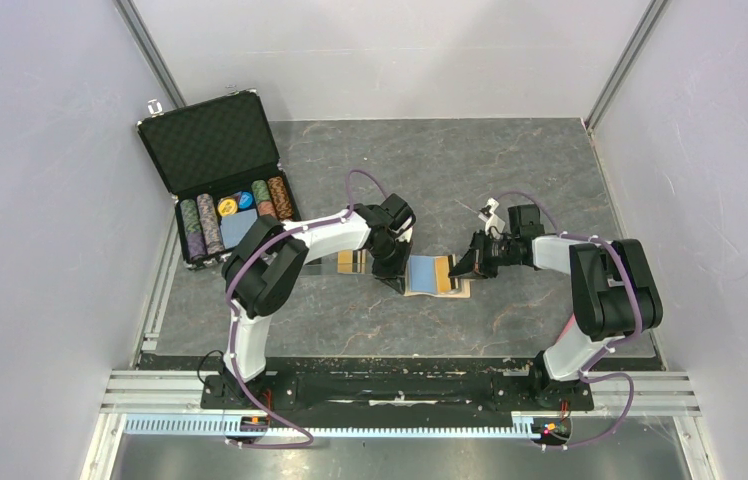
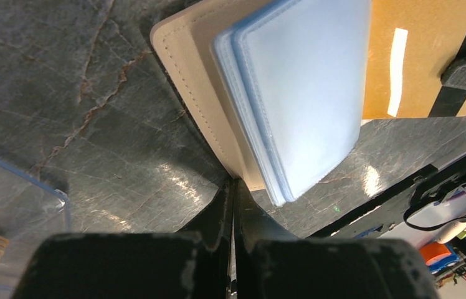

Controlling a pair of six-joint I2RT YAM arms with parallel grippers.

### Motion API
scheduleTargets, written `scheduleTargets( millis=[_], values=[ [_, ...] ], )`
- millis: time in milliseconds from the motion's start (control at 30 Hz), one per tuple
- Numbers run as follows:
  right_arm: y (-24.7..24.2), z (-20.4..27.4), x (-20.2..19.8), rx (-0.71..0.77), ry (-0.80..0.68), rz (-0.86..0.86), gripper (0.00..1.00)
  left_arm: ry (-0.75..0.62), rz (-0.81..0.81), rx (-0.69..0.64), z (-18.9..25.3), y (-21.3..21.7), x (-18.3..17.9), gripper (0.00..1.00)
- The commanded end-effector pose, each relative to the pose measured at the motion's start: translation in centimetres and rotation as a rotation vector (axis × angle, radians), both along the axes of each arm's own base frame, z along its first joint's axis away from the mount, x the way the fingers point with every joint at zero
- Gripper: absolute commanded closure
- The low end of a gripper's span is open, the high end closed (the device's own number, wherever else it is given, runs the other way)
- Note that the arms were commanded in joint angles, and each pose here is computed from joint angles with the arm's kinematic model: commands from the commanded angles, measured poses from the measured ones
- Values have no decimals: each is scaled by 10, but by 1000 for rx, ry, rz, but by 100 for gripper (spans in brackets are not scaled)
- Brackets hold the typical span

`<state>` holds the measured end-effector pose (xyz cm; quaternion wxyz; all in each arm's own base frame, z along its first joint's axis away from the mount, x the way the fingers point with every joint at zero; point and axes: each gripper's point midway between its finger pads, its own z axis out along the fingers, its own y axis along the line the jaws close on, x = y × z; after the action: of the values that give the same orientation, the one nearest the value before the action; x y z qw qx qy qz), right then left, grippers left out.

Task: Put the credit cards into the card holder
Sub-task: Insert the credit card into the card holder.

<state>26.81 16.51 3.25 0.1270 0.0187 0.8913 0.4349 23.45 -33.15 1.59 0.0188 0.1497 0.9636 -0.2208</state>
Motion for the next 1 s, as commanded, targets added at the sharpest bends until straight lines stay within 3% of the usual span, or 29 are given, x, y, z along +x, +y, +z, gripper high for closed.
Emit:
scheduleTargets(
  millis=[0,200,400,567,967],
  values=[
    [4,10,4,17,-20,13,100,-79,-37,49,5,7,11,97],
    [3,16,8,1,-27,20,100,-194,-8,34,41,9,27,82],
    [4,16,8,8,-16,18,100,-198,2,-18,48,-6,39,79],
    [3,9,6,0,14,7,100,-146,-6,-24,26,-17,41,79],
    [8,5,9,52,23,-23,100,-71,-10,41,-7,-6,28,97]
  ],
)
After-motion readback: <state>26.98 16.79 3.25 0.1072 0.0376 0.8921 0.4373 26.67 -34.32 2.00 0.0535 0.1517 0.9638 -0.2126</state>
